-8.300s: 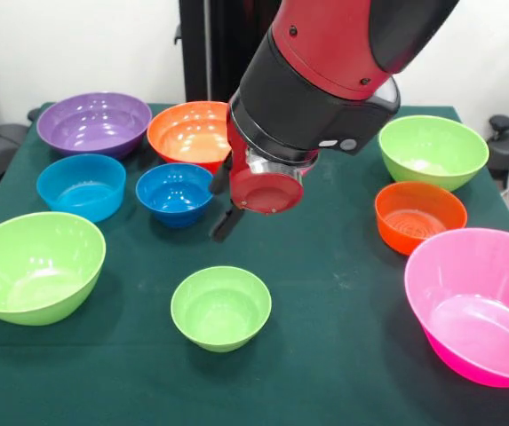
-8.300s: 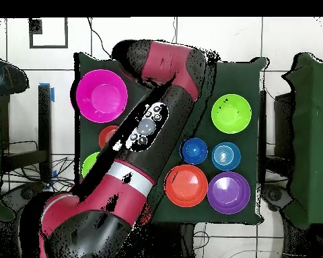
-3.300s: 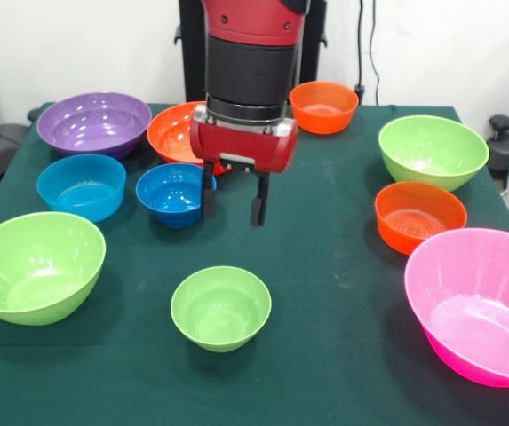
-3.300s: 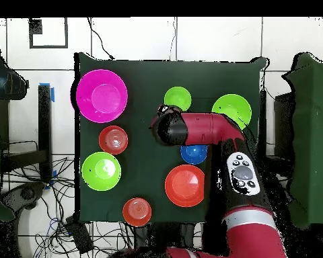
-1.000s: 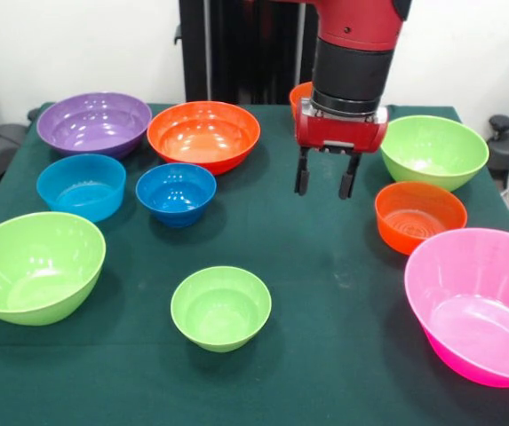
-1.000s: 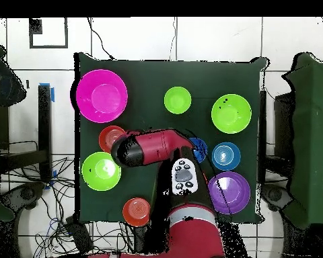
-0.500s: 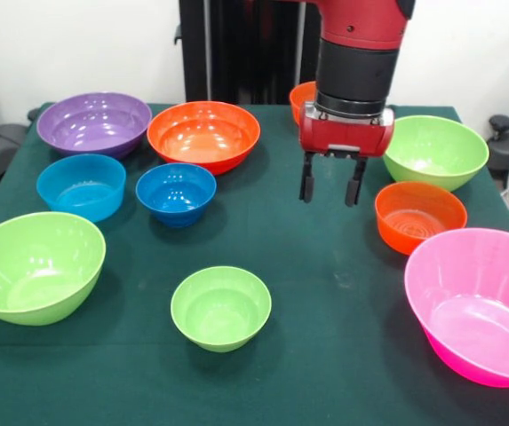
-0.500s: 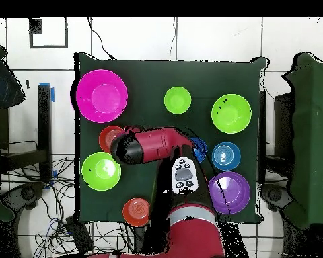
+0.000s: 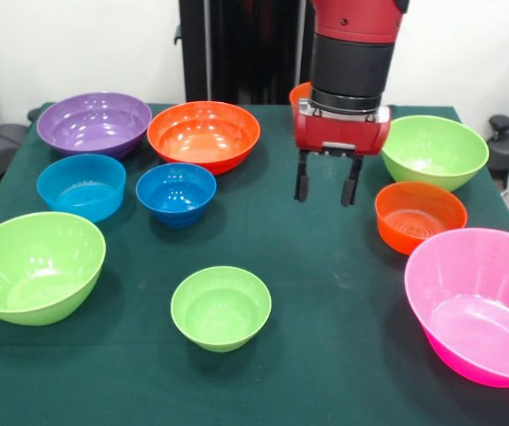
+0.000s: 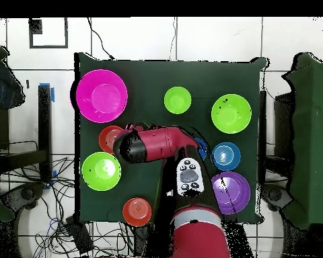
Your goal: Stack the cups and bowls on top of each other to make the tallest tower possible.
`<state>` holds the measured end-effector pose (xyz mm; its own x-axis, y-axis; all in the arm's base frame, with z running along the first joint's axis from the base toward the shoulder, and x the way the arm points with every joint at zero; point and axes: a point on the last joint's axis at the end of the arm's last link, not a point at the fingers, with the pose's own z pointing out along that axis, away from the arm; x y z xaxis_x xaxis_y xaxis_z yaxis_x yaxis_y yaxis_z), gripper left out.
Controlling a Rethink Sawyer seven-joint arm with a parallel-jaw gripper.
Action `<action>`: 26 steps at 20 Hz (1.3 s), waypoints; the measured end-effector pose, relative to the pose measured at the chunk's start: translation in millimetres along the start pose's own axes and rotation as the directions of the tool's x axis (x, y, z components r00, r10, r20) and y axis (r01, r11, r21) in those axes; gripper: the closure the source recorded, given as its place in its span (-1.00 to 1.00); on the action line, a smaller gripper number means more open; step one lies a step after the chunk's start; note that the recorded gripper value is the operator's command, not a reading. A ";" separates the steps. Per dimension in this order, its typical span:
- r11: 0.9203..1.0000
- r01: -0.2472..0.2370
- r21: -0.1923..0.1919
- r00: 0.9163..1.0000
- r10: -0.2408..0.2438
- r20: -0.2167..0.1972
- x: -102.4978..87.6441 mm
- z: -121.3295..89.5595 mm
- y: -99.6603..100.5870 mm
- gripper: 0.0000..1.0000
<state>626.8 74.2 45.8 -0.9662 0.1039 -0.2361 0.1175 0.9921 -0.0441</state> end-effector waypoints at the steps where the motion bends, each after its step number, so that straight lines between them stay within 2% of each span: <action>1: 1.000 -0.003 0.001 1.000 0.003 0.001 -0.6 -0.7 -1.5 -1.00; 6: 1.000 -0.014 0.003 1.000 0.014 0.009 -4.0 -7.1 -7.6 -1.00; 13: 0.999 -0.043 -0.013 0.999 0.043 0.007 -7.5 -10.1 4.0 -1.00; 21: 0.996 -0.072 -0.054 0.997 0.073 0.028 -26.3 -13.6 48.0 -1.00; 22: 0.995 -0.077 -0.069 0.996 0.080 0.042 -36.1 -14.5 63.8 -1.00; 24: 0.994 -0.079 -0.081 0.995 0.083 0.054 -43.4 -15.2 75.7 -1.00; 26: 0.991 -0.086 -0.104 0.993 0.093 0.073 -56.2 -16.6 96.9 -1.00</action>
<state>688.7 165.6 70.9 -0.9316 0.1907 -0.3095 0.1752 0.9815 0.0772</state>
